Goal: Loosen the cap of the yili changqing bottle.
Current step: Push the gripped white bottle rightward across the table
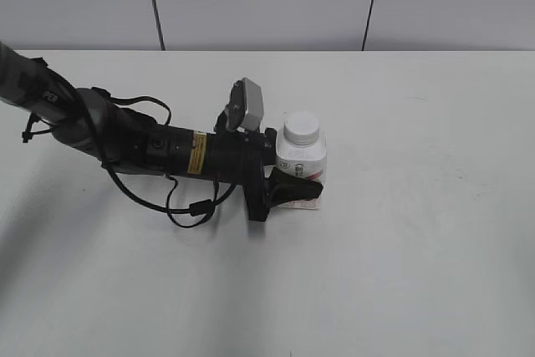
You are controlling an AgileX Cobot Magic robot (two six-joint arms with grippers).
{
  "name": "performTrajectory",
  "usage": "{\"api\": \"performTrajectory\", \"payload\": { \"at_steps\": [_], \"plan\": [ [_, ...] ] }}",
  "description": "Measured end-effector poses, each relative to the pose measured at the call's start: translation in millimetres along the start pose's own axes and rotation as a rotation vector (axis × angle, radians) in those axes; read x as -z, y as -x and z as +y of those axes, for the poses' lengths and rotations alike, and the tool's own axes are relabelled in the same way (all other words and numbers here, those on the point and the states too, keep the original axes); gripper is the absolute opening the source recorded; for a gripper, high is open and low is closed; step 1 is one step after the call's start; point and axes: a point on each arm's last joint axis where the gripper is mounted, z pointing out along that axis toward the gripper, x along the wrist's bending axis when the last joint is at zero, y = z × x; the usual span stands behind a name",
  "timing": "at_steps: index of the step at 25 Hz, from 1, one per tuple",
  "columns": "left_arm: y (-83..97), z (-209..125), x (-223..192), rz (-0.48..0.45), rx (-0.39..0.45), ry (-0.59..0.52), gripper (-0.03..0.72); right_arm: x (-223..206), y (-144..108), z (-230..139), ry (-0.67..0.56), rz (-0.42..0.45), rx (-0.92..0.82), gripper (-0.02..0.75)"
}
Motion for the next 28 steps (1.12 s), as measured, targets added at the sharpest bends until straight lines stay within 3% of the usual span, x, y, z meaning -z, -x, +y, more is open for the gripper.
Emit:
{"api": "performTrajectory", "payload": {
  "at_steps": [28],
  "plan": [
    [-1.3,-3.3,-0.1,0.015,-0.003,-0.031,0.400,0.0,0.0,0.0,0.000,0.000,0.000,0.501]
  ]
}}
